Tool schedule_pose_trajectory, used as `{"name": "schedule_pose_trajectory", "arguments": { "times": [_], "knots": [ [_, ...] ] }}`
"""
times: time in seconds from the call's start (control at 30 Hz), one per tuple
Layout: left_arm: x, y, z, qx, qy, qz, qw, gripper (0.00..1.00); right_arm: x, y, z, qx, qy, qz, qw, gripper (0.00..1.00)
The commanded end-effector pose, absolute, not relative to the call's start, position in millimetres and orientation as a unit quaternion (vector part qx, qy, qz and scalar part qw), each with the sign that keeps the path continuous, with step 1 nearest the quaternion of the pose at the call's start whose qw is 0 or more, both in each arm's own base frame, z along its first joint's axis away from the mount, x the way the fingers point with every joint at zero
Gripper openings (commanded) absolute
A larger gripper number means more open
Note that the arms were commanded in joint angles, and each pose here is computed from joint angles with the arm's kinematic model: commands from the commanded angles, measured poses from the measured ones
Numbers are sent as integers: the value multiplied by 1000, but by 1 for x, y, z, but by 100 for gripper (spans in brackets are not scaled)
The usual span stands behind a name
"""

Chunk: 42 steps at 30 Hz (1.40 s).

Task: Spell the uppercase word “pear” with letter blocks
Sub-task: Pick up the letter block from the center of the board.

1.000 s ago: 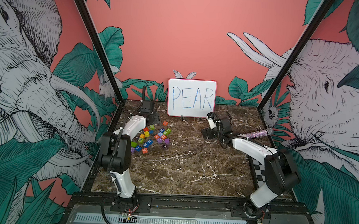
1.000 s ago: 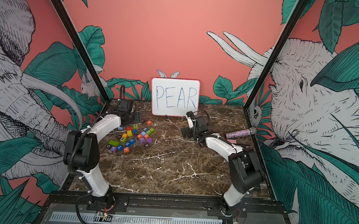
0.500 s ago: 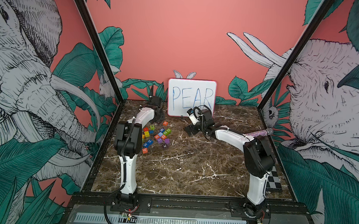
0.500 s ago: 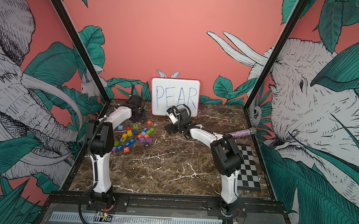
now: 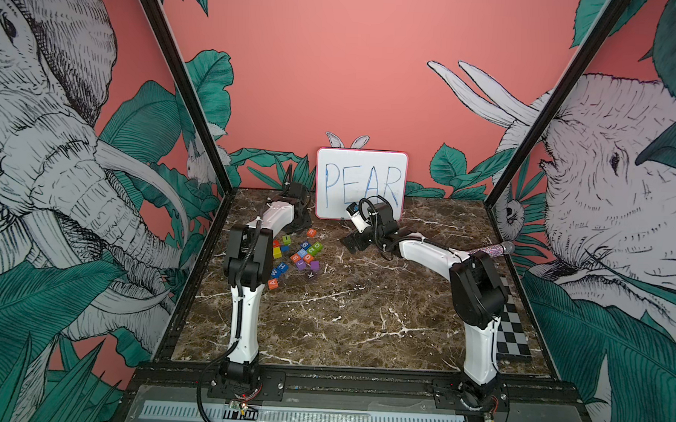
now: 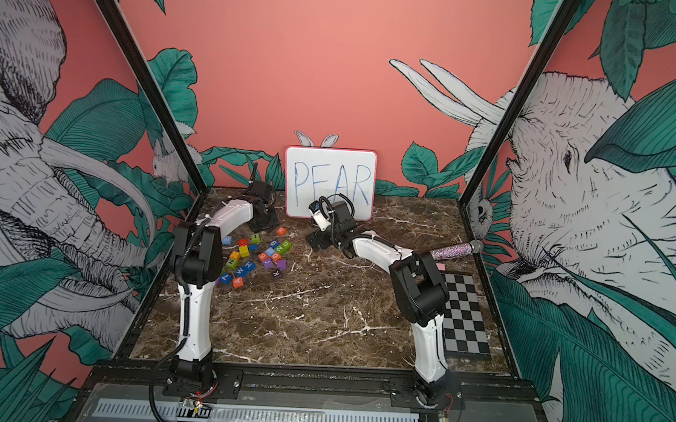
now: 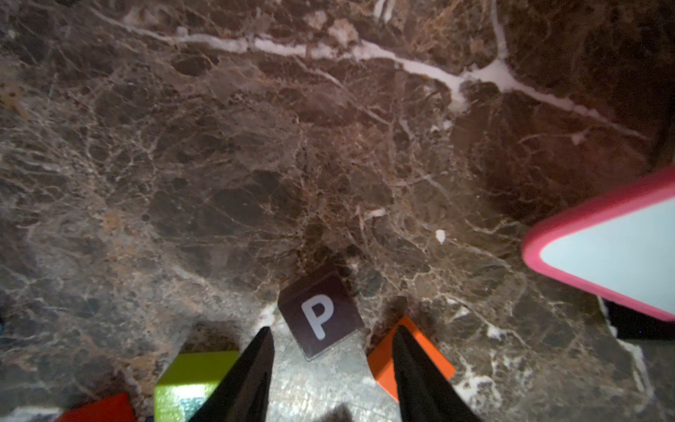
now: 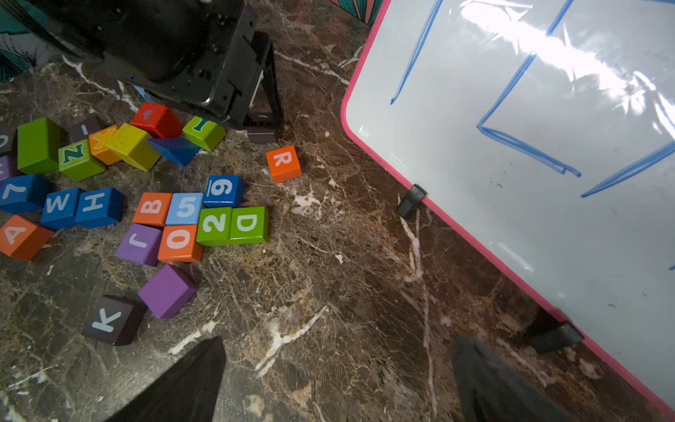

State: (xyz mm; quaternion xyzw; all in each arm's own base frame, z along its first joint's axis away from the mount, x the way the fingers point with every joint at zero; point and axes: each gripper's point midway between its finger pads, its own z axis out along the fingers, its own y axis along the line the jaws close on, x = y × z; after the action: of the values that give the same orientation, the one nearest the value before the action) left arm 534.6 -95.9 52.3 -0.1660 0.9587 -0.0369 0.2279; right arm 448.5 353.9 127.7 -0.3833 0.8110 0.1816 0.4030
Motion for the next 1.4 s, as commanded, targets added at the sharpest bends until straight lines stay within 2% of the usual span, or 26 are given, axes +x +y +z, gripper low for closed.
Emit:
{"name": "schedule_pose_trajectory", "arguments": {
  "times": [0.0, 0.6, 1.07, 1.37],
  "knots": [
    [536, -85, 60, -185, 955, -24, 229, 55, 452, 357, 128, -387, 809, 183, 403, 99],
    [540, -89, 38, -170, 963, -16, 209, 54, 448, 358, 112, -382, 818, 192, 385, 99],
    [529, -81, 38, -156, 966, 9, 205, 39, 446, 356, 102, -377, 823, 193, 379, 99],
    [533, -79, 36, -147, 966, 17, 211, 37, 441, 356, 101, -374, 823, 204, 377, 99]
  ]
}}
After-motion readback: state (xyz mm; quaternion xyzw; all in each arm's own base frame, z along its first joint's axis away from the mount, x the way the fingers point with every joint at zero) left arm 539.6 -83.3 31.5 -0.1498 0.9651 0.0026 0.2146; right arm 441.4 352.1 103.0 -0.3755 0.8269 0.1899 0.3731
